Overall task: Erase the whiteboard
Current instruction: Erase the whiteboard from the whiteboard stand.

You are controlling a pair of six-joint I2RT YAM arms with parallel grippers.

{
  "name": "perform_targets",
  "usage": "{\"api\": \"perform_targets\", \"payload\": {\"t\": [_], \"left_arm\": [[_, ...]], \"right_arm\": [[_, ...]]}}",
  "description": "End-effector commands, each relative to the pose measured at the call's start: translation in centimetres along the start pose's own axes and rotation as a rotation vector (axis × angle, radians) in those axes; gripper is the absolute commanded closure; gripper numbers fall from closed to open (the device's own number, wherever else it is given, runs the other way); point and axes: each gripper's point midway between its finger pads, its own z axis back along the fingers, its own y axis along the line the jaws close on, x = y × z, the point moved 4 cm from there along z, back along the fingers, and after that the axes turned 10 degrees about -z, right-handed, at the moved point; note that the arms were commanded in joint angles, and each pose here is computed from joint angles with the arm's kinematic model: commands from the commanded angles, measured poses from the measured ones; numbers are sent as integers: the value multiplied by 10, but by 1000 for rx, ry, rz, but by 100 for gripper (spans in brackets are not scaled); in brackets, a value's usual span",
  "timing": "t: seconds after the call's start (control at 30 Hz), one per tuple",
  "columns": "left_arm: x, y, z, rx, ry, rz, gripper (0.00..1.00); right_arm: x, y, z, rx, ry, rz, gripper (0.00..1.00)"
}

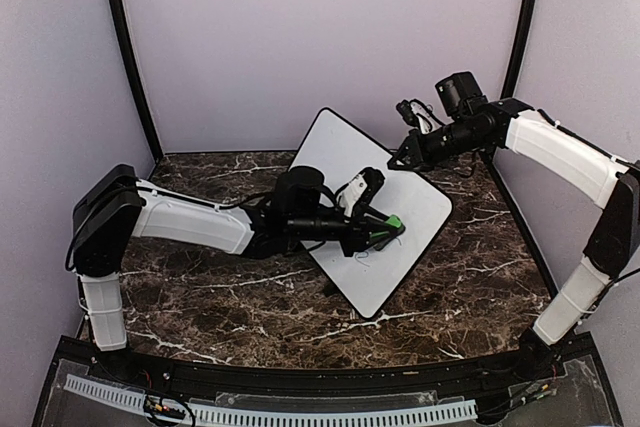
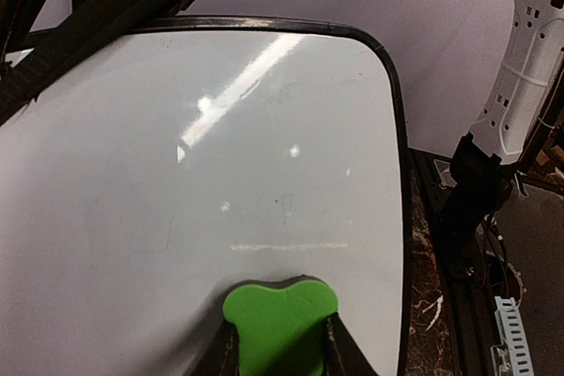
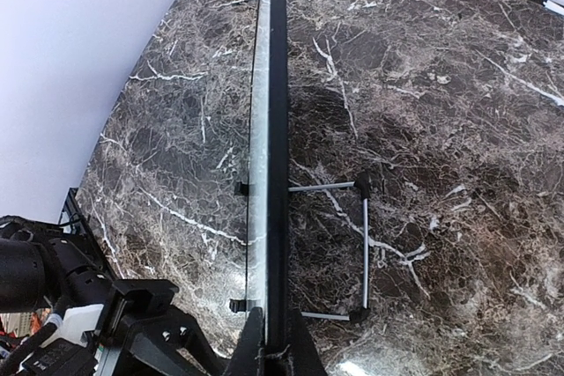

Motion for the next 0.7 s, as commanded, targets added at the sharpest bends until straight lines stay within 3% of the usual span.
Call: {"api": "perform_targets", "payload": {"t": [0.0,0.13,0.3,0.67], "left_arm": [[-78,8,7,92,215,85,100],[-114,-6,29,91,276,131,100],[-123,-7,37,111,298,120,100],[-56,11,-10,118,196,8,100]], "right_arm": [[-19,25,-11,84,76,80,100],[-19,25,-11,84,75,82,100],[-19,25,-11,84,76,80,100],[-19,26,-9,84,71,80,100]]}}
